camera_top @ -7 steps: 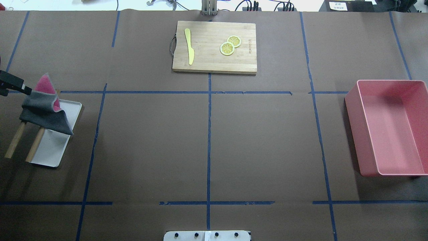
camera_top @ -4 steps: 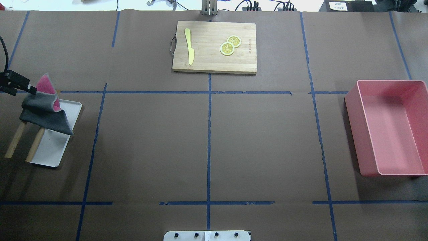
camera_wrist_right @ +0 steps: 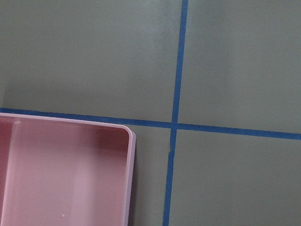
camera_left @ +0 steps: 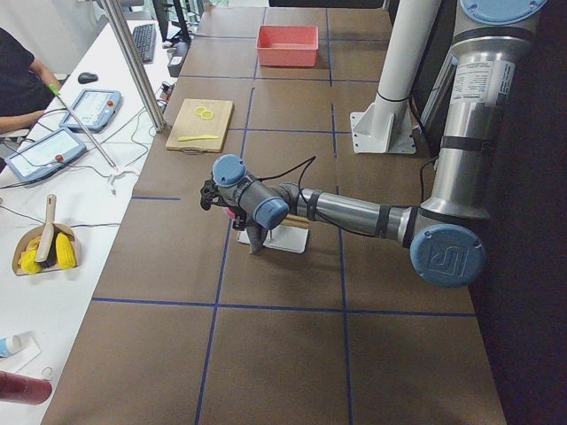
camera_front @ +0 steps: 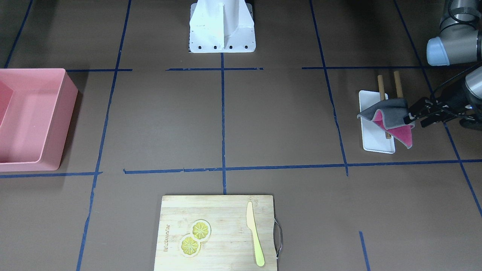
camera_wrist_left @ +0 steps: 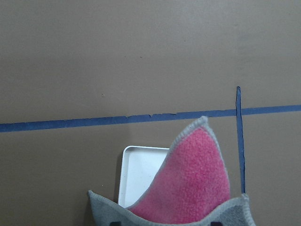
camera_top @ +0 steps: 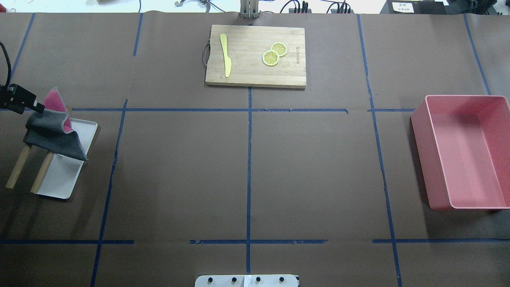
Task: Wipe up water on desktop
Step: 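Reach the left gripper to the grey-pink cloth on the white tray and grasp it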
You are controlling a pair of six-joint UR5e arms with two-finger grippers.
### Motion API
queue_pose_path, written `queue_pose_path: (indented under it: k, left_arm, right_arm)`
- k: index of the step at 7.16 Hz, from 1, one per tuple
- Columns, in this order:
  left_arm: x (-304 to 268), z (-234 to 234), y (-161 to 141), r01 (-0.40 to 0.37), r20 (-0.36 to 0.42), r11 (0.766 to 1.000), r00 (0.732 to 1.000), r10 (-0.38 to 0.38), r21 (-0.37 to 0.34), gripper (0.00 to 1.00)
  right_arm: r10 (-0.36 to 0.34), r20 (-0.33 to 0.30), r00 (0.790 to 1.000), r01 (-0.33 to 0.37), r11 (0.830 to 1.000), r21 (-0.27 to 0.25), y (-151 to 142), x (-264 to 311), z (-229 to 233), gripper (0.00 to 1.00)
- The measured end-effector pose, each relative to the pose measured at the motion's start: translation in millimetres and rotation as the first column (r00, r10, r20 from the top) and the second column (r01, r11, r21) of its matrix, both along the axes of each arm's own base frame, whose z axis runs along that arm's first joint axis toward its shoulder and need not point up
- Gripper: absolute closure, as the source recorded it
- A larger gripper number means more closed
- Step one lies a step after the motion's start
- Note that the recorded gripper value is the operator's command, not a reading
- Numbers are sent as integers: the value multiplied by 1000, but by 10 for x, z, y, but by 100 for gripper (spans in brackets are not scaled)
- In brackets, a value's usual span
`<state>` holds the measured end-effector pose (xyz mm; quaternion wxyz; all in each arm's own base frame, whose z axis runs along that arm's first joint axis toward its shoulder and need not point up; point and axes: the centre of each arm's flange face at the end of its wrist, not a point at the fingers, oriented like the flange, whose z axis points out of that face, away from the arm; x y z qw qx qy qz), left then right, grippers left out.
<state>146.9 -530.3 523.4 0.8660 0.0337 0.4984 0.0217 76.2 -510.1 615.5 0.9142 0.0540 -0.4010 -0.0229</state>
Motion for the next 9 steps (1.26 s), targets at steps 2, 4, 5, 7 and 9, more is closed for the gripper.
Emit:
queue_pose_path:
  k: [2, 4, 5, 7, 9]
  left_arm:
    - [11, -26, -13, -2, -2, 1000, 1000, 2, 4, 36]
    - [60, -27, -9, -11, -2, 1000, 1000, 11, 5, 67]
    - [73, -29, -6, -14, -3, 1000, 1000, 14, 6, 79]
    - [97, -76, 30, -45, -43, 999, 998, 44, -10, 93]
    - [106, -135, 73, -78, -89, 997, 993, 76, -24, 96]
  right_arm:
    - [-1, 0, 1000, 1, 1000, 0, -4, 0, 8, 0]
    - [-1, 0, 1000, 1, 1000, 0, -12, 0, 9, 0]
    - [-1, 0, 1000, 1, 1000, 1, -14, 0, 1, 0]
    - [-1, 0, 1000, 1, 1000, 1, -16, 0, -2, 0]
    - [0, 0, 1000, 0, 1000, 1, -16, 0, -5, 0]
